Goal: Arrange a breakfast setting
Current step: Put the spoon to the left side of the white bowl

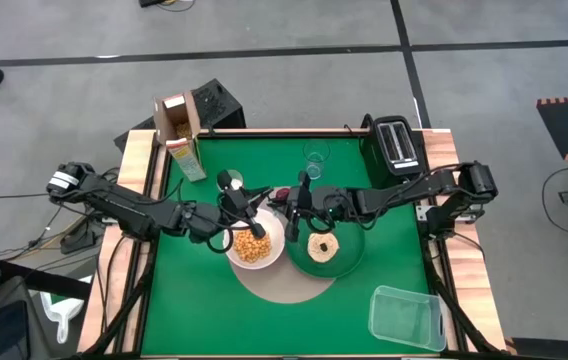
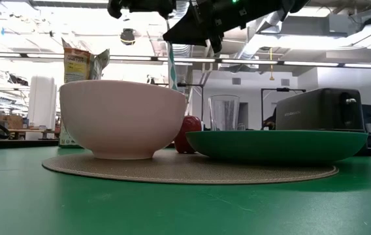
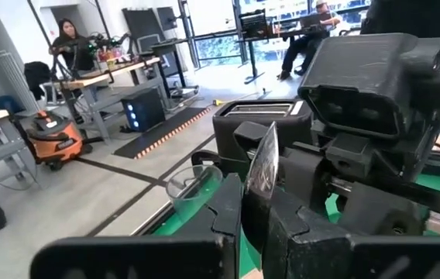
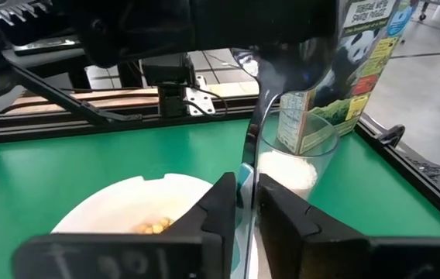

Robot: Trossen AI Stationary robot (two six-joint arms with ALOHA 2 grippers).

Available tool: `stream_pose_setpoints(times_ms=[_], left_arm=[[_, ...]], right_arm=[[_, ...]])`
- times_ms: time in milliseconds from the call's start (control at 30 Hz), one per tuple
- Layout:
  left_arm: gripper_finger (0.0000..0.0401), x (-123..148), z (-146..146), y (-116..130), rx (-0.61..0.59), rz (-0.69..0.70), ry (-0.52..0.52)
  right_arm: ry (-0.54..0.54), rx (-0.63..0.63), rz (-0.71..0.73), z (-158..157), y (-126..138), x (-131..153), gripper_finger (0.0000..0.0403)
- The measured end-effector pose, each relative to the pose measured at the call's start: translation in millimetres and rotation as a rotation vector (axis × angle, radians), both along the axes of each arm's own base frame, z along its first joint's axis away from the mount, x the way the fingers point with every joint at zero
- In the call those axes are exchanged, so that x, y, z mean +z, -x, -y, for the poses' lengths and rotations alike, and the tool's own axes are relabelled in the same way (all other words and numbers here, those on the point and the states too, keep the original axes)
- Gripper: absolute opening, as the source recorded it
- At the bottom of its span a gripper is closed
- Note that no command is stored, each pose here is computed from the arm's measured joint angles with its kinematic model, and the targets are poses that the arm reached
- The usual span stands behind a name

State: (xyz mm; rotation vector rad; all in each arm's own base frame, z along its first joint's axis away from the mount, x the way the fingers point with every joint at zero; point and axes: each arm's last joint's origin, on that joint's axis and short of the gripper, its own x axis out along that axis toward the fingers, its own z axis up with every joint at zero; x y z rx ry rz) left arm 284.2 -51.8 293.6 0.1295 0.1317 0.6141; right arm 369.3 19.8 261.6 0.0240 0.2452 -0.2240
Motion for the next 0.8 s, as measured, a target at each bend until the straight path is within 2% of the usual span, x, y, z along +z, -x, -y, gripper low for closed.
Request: stream_pose_setpoints(times_ms=[233,433,633,800], left_arm=[[0.0003,11,0,8,-0.016,0.018,-0.017],[0.0003,36,-6,39,-0.034,0.046,0.002],[0.0002,50,-16,88,-0.179,0.049,0.197],[0.0002,45,-23,125,-0.251,-0.013,0.448]], right_arm=[[0.019,0.011,0.000,-2,3,5,0.0143],[0.069,0.045,-0.007,-6,29,36,0.0205],[0.079,0.089,-0.120,-16,62,52,0.0220],[0.062,0.118,-0.244,-25,76,46,0.0220]])
